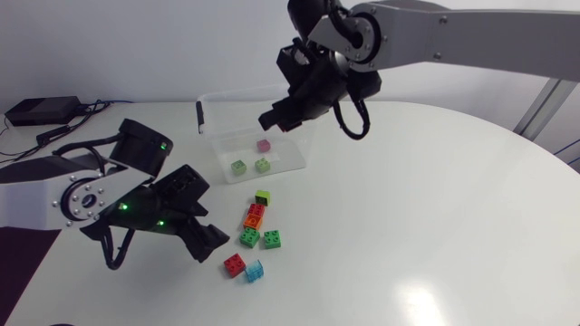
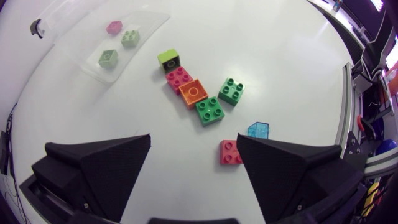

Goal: Place the duplo bricks in the container

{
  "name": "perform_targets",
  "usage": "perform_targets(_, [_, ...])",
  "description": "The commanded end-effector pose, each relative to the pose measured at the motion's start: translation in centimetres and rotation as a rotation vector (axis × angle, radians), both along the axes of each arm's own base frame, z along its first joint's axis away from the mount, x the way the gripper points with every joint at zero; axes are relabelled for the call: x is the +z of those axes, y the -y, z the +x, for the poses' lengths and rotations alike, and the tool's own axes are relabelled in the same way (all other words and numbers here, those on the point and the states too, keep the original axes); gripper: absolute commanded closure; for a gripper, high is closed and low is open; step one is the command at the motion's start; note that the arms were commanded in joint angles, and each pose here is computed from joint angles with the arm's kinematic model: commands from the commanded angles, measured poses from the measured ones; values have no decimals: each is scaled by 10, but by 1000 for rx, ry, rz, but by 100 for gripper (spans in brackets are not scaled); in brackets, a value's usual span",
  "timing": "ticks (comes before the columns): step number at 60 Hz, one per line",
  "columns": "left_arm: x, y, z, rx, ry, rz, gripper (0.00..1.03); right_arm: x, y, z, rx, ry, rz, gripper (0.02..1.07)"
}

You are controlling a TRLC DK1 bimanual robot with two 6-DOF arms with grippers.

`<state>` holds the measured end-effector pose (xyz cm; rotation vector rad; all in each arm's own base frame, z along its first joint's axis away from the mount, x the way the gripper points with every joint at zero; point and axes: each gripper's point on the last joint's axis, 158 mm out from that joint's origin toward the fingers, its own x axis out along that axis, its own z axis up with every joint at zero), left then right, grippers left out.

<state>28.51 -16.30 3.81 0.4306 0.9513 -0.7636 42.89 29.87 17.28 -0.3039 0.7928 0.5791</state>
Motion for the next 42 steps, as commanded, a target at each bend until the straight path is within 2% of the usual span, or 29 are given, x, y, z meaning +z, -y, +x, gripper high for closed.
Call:
perform_targets(1, [-26,1,-19,-46,-74,31,8,7,-2,17,-45,13,30,82])
perform_targets(22, [-59,11,-45,-143,-154,81,8,23,-8,54,-81,56,67,82])
perform_targets(42, [-75,16,-52,-173,-180,90,9,13,-12,71,-96,52,66,81])
